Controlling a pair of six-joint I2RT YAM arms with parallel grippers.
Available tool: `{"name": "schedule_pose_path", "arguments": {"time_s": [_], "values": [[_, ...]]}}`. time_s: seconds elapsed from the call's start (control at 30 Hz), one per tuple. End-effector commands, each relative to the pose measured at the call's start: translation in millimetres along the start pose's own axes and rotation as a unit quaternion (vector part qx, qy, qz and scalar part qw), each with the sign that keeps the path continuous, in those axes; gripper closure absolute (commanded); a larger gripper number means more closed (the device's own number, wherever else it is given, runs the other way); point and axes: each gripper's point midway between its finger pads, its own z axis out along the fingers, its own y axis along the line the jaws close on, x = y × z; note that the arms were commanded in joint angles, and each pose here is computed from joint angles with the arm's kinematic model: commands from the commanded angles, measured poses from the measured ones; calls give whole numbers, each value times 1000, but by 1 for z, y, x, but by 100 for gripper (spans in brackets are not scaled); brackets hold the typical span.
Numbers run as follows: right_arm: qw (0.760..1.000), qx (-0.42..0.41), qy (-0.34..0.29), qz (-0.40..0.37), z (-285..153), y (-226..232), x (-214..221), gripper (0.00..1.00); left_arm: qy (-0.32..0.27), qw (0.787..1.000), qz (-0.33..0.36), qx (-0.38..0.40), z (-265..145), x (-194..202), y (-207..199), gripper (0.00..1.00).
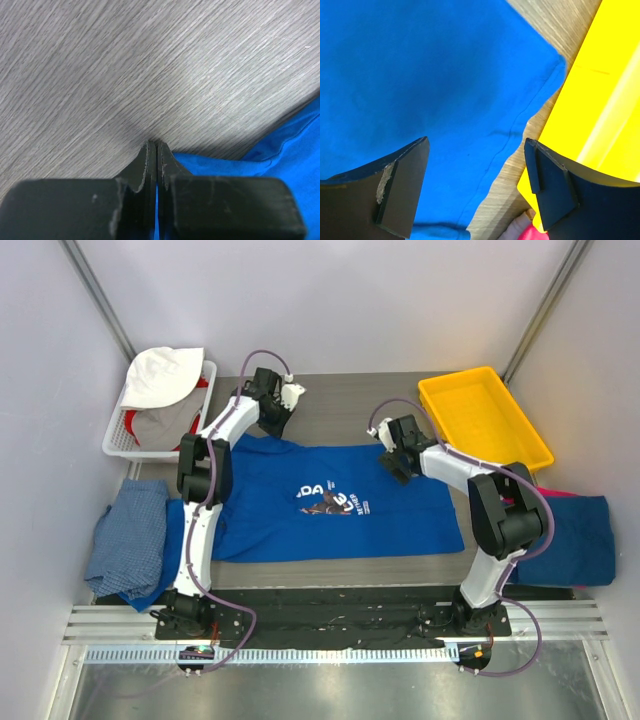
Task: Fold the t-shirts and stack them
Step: Grap the side of the flattened tshirt furthest away from the robot with both arms
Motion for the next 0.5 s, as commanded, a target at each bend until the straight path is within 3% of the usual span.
{"name": "schedule_pose_path", "arguments": {"time_s": [0.0, 0.33, 0.47], "values": [[997, 41, -28, 56, 10, -31, -28, 16, 21, 1000, -10, -8, -1, 15, 4, 100], [968, -37, -49, 242, 35, -56, -47, 14, 24, 1000, -4, -7, -3, 19, 3, 100], [961, -59, -42, 267, 41, -59, -45, 15, 26, 1000, -3, -5, -3, 20, 2, 100]]}}
